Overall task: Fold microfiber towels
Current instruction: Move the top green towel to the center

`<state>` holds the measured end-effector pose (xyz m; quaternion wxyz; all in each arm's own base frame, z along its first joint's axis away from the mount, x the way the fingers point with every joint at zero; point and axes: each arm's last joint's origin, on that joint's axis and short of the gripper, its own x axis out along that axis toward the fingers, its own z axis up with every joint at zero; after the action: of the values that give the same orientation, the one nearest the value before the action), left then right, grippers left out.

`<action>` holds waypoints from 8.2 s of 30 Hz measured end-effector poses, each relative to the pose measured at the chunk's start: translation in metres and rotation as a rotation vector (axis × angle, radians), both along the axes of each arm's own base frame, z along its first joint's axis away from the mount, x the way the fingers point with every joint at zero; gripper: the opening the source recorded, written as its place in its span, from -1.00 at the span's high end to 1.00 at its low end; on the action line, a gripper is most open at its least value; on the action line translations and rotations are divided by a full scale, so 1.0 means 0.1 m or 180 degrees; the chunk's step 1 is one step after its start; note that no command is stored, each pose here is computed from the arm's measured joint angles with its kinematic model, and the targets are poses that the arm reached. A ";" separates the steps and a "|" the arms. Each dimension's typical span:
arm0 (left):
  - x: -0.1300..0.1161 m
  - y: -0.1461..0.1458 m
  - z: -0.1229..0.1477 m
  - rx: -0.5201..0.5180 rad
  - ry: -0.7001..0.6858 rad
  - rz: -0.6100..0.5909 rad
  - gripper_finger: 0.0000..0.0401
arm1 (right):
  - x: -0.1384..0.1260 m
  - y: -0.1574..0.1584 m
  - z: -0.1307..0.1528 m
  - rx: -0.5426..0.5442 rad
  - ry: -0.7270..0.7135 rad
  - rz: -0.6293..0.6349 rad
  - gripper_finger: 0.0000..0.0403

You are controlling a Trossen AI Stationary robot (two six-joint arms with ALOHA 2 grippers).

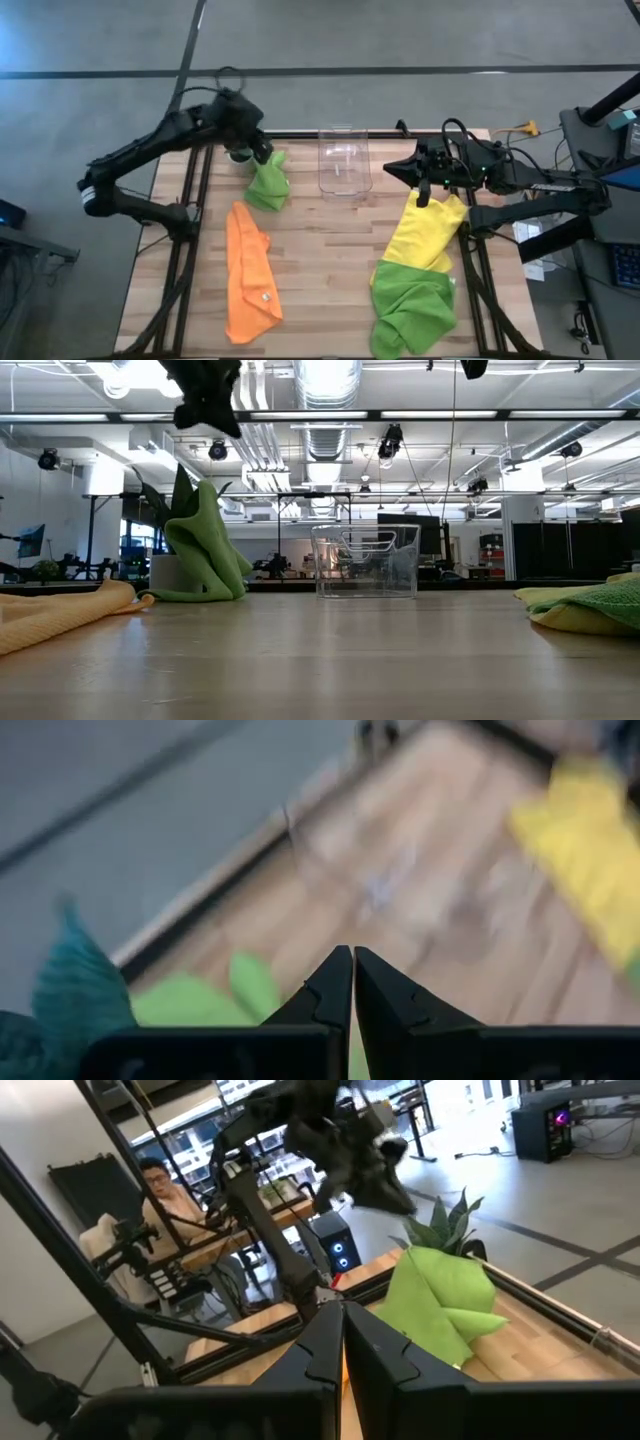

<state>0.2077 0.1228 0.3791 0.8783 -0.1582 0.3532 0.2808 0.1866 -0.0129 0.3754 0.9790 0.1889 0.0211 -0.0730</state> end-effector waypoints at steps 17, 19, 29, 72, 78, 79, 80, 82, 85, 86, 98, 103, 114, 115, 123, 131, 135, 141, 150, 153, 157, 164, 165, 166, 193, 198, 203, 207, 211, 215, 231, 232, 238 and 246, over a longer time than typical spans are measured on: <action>0.42 0.27 0.21 -0.0104 0.1637 -0.1324 0.42 | 0.01 0.00 0.02 0.0118 -0.0087 -0.0006 0.96; 0.48 0.33 0.21 -0.0125 0.1737 -0.1417 0.24 | 0.00 0.00 0.03 0.0126 -0.0130 -0.0006 0.96; 0.75 0.77 -0.08 -0.0422 0.1856 -0.1181 0.00 | 0.00 0.00 0.06 0.0227 -0.0224 -0.0005 0.96; 0.51 0.57 -0.79 -0.1490 0.2303 -0.0923 0.35 | 0.07 0.05 0.02 0.0211 -0.0159 0.0070 0.96; 0.53 0.52 -0.83 -0.1484 0.2362 -0.1046 0.94 | 0.07 0.05 0.02 0.0217 -0.0163 0.0069 0.96; 0.53 0.51 -0.83 -0.1485 0.2364 -0.1048 0.95 | 0.08 0.05 0.02 0.0217 -0.0162 0.0069 0.96; 0.54 0.51 -0.83 -0.1480 0.2368 -0.1058 0.95 | 0.08 0.05 0.02 0.0217 -0.0162 0.0069 0.96; 0.53 0.49 -0.80 -0.1450 0.2349 -0.1064 0.97 | 0.08 0.05 0.02 0.0217 -0.0162 0.0069 0.96; 0.52 0.44 -0.71 -0.1370 0.2284 -0.1094 0.99 | 0.07 0.05 0.02 0.0218 -0.0165 0.0069 0.96; 0.51 0.43 -0.68 -0.1345 0.2253 -0.1102 0.99 | 0.07 0.05 0.02 0.0218 -0.0165 0.0069 0.96; 0.45 0.24 -0.05 -0.1159 0.1040 -0.1427 1.00 | 0.08 0.05 0.02 0.0203 -0.0160 0.0070 0.96; 0.46 0.11 0.22 -0.0875 0.0309 -0.1486 1.00 | 0.08 0.05 0.02 0.0196 -0.0158 0.0070 0.96; 0.50 -0.65 0.66 -0.0538 -0.0802 -0.2201 1.00 | 0.08 0.05 0.02 0.0191 -0.0151 0.0070 0.96; 0.51 -0.73 0.66 -0.0616 -0.0819 -0.2237 1.00 | 0.08 0.05 0.02 0.0185 -0.0149 0.0071 0.96; 0.68 -1.26 0.61 -0.1021 -0.0824 -0.2655 1.00 | 0.08 0.05 0.02 0.0051 -0.0126 0.0079 0.96; 0.95 -1.09 0.43 -0.0277 -0.0530 -0.2381 1.00 | 0.08 0.05 0.01 0.0027 -0.0103 0.0079 0.96; 1.06 -1.00 0.47 0.0041 -0.0472 -0.2193 1.00 | 0.08 0.05 0.01 0.0077 -0.0107 0.0077 0.96; 1.23 -1.49 0.32 0.0433 -0.0125 -0.2684 1.00 | 0.08 0.05 -0.02 0.0117 -0.0014 0.0075 0.96; 1.60 -2.00 -0.66 -0.0858 0.0569 -0.3286 1.00 | 0.08 0.05 -0.09 0.0250 0.0118 0.0061 0.96; 1.61 -1.91 -0.65 -0.1012 0.0544 -0.3229 1.00 | 0.10 0.05 -0.12 0.0298 0.0147 0.0054 0.96; 1.59 -1.93 -0.64 -0.1043 0.0515 -0.3350 0.90 | 0.15 0.04 -0.15 0.0389 0.0196 0.0043 0.96; 1.55 -1.82 -0.54 -0.0981 0.0406 -0.3275 0.63 | 0.26 0.07 -0.23 0.0461 0.0327 0.0083 0.96; 1.54 -1.80 -0.53 -0.0983 0.0399 -0.3268 0.61 | 0.27 0.08 -0.24 0.0461 0.0346 0.0096 0.96; 1.54 -1.79 -0.52 -0.0985 0.0393 -0.3252 0.60 | 0.29 0.09 -0.25 0.0460 0.0359 0.0112 0.96; -0.50 -1.24 -0.62 0.0059 -0.3429 -0.0695 0.59 | 0.11 0.22 -0.35 0.0197 0.0021 0.0073 0.96; -0.77 -1.20 -0.87 0.0099 -0.3827 -0.0335 0.59 | -0.09 0.18 -0.41 0.0237 -0.0971 0.0051 0.96; -0.89 -1.18 -1.10 0.0134 -0.3803 -0.0202 0.59 | -0.45 0.10 -0.62 0.0435 -0.1550 -0.0211 0.96; -0.97 -1.17 -1.24 0.0133 -0.3854 -0.0198 0.59 | -0.64 0.08 -0.80 0.0813 -0.1664 -0.0325 0.96; -1.02 -1.17 -1.36 0.0132 -0.3865 -0.0199 0.59 | -0.77 0.08 -0.91 0.1209 -0.1841 -0.0238 0.96; -1.06 -1.17 -1.43 0.0132 -0.3929 -0.0200 0.59 | -0.85 0.07 -0.99 0.1191 -0.1903 -0.0234 0.96; -1.02 -1.19 -0.85 0.0321 -0.5350 -0.0340 0.59 | -0.83 0.07 -1.22 0.1039 -0.1710 -0.0289 0.96; -0.99 -1.19 -0.76 0.0504 -0.5395 -0.0287 0.59 | -0.83 0.07 -1.23 0.1038 -0.1703 -0.0290 0.96; -0.74 -1.20 -0.18 0.1529 -0.5372 -0.0148 0.59 | -0.83 0.07 -1.23 0.1035 -0.1698 -0.0291 0.96; -0.31 -1.22 0.24 0.1517 -0.5427 -0.0123 0.59 | -0.83 0.07 -1.23 0.1035 -0.1698 -0.0291 0.96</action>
<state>0.1768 0.0007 0.4031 0.8570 -0.1205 -0.4868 0.1185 0.1038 -0.0055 0.2526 0.9027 0.3562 -0.2336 -0.0605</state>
